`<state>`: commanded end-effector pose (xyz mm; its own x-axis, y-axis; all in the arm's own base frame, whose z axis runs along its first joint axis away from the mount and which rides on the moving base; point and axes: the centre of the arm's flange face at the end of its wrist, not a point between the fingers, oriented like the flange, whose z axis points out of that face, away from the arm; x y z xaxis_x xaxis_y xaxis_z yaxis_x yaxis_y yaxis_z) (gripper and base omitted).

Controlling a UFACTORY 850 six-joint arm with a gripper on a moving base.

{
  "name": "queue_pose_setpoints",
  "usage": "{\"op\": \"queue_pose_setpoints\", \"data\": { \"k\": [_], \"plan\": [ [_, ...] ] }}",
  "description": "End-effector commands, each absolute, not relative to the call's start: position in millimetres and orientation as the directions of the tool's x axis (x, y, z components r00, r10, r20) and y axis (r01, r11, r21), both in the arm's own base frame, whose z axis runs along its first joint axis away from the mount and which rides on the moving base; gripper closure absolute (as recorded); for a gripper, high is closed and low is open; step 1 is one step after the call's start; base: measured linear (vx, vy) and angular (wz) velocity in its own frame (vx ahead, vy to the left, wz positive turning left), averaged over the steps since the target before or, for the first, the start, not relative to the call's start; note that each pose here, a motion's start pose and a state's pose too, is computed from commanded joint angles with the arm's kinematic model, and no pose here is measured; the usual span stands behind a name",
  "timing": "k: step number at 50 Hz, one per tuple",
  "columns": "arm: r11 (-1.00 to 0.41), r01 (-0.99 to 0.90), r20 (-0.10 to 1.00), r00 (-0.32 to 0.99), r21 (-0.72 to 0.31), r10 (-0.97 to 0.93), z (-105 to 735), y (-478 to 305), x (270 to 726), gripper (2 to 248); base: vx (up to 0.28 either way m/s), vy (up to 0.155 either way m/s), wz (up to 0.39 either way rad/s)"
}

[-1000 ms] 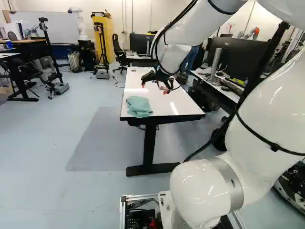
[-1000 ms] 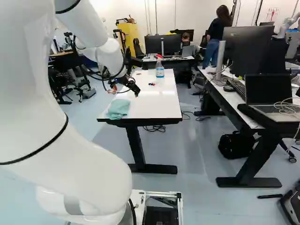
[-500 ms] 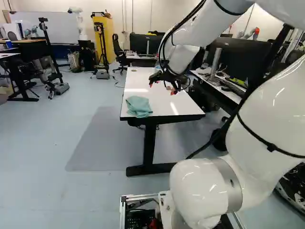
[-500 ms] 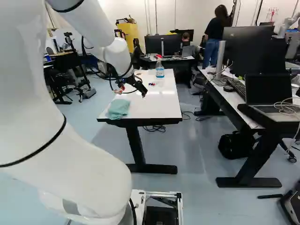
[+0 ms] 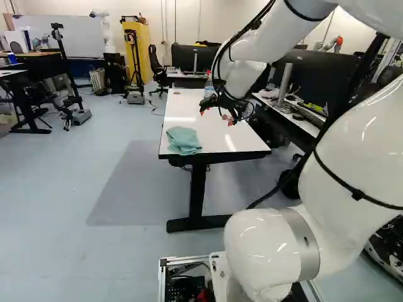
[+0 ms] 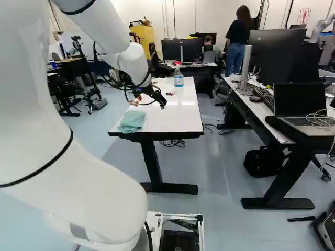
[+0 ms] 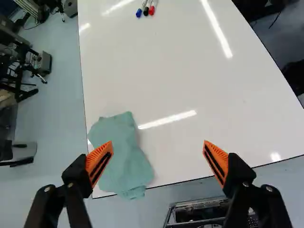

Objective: Clean the table with the green towel

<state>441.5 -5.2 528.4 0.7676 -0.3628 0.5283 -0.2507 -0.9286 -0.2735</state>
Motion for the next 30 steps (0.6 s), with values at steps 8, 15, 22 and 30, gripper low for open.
{"op": "queue_pose_setpoints", "data": {
  "k": [8,15,22,30],
  "plan": [
    [-0.931,-0.249,0.541,0.761,-0.266,-0.358,524.2,-5.7,439.2,3,0.0,0.0,0.0],
    [-0.935,-0.246,0.555,0.754,-0.257,-0.351,519.4,-6.3,436.4,3,0.0,0.0,0.0],
    [-0.938,-0.243,0.572,0.745,-0.246,-0.343,513.8,-7.0,433.1,3,0.0,0.0,0.0],
    [-0.943,-0.238,0.594,0.733,-0.232,-0.332,506.3,-7.8,428.5,3,0.0,0.0,0.0]
  ]
}}
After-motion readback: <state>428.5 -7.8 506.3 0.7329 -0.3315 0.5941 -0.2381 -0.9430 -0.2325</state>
